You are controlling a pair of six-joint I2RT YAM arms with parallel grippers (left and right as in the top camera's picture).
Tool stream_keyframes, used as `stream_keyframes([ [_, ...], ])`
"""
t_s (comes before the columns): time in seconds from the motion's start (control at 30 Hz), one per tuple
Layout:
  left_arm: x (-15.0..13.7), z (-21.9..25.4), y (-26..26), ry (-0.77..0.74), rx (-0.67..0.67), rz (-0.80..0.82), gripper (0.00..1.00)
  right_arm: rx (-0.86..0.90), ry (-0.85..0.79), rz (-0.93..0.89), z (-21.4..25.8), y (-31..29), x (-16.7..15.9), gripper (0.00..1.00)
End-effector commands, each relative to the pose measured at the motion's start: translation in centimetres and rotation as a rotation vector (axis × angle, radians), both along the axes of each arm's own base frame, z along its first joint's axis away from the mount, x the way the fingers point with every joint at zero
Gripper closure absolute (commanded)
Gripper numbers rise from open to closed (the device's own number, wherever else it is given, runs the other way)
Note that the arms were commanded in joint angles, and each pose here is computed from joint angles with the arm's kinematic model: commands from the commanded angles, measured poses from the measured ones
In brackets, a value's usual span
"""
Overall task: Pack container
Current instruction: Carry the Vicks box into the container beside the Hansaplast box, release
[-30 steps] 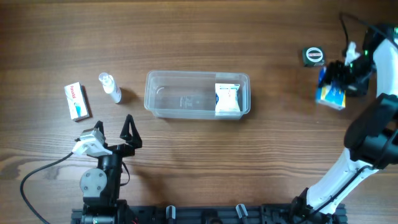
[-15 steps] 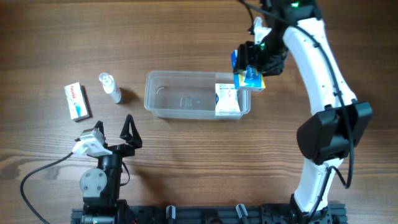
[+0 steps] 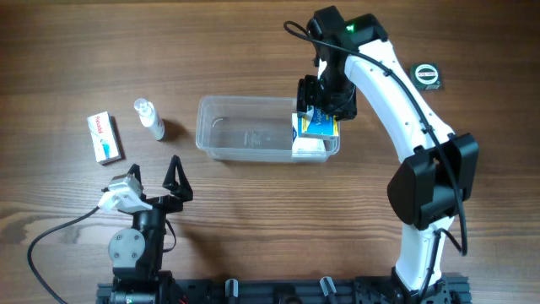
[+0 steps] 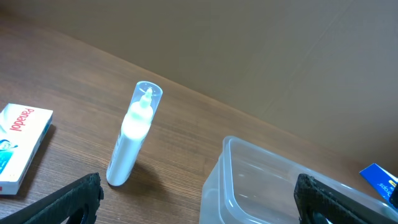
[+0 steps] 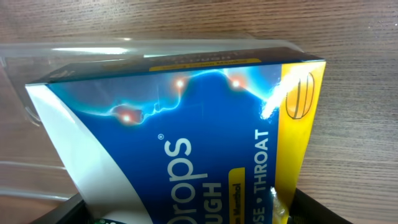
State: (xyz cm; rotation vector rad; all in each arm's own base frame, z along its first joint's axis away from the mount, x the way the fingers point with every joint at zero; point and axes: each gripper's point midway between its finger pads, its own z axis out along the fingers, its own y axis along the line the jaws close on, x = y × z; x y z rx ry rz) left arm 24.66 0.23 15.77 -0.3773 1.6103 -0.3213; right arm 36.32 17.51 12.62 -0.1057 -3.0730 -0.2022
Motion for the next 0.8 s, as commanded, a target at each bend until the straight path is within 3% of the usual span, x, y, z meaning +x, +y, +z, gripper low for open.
stream_keyframes([
  [0.0,0.0,0.0,0.3,-0.003,0.021,0.014,0.00,-0.029,0.012,-0.024,-1.3,-0.2,-0.4,0.25],
  [0.27,0.0,0.0,0.3,-0.003,0.021,0.014,0.00,-0.026,0.008,-0.006,-3.2,-0.2,-0.4,0.24],
  [0.63,0.0,0.0,0.3,-0.003,0.021,0.014,0.00,-0.046,0.078,0.020,-2.8,-0.8,-2.1,0.25],
  [0.77,0.0,0.0,0.3,-0.003,0.021,0.014,0.00,-0.025,0.026,0.042,-1.1,-0.4,-1.0,0.25],
])
